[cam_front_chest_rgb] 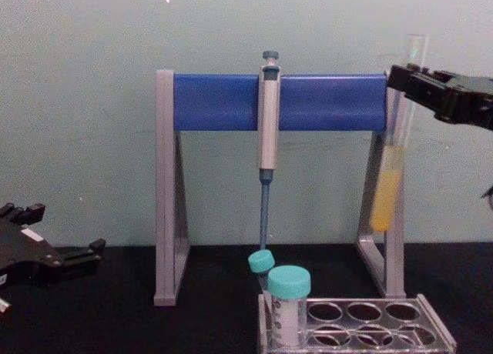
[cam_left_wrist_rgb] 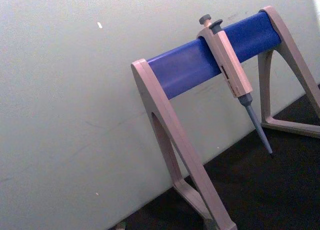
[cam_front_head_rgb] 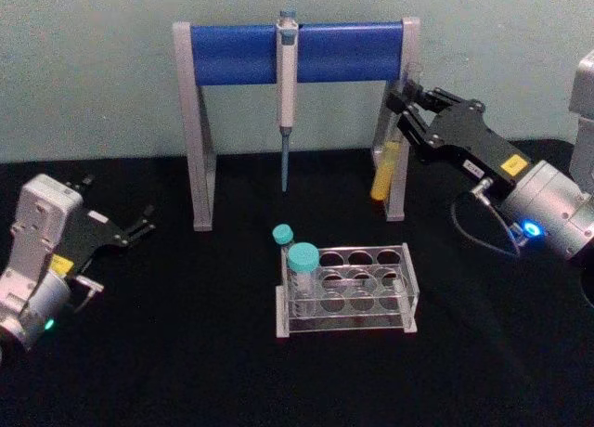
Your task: Pick up the test tube from the test tube rack, shake it, then place it back into the test tube rack.
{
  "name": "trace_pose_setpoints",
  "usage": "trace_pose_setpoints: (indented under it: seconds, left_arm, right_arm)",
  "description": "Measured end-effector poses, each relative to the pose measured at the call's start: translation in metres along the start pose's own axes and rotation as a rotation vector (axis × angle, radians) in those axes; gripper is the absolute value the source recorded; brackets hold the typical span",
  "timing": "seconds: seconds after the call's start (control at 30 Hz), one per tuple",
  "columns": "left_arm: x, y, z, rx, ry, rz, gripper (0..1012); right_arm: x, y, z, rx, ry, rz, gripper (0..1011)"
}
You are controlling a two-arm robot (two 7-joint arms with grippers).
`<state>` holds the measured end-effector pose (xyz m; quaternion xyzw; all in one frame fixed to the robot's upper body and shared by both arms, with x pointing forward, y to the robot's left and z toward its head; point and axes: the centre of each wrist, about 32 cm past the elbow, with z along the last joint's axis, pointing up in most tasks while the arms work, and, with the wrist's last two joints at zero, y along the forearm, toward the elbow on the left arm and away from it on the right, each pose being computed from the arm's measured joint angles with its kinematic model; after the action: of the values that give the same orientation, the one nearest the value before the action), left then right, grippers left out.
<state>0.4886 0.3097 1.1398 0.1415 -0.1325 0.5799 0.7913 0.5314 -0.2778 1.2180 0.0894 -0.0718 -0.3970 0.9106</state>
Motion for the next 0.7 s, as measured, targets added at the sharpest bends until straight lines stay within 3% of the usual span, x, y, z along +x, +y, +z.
trace_pose_setpoints:
  seconds: [0.03,0.07,0.13,0.3,0.53,0.7]
  left_arm:
    - [0.0,0.0,0.0,0.0,0.0,0.0,1001]
    - [0.0,0.0,0.0,0.0,0.0,0.0,1001]
    - [0.0,0.0,0.0,0.0,0.0,0.0,1001]
    - [0.0,0.0,0.0,0.0,0.0,0.0,1001]
    - [0.0,0.0,0.0,0.0,0.0,0.0,1001]
    - [0.0,0.0,0.0,0.0,0.0,0.0,1001]
  right_arm:
    - [0.0,0.002,-0.002,0.015,0.057,0.03,232]
    - [0.0,0.002,-0.002,0.015,0.057,0.03,232]
    - [0.001,0.003,-0.004,0.027,0.128,0.082,232]
    - [0.005,0.0,-0.004,0.023,0.192,0.155,232]
    - [0.013,-0.014,0.004,-0.023,0.199,0.247,232]
    - [0.02,-0.029,0.014,-0.088,0.146,0.265,232]
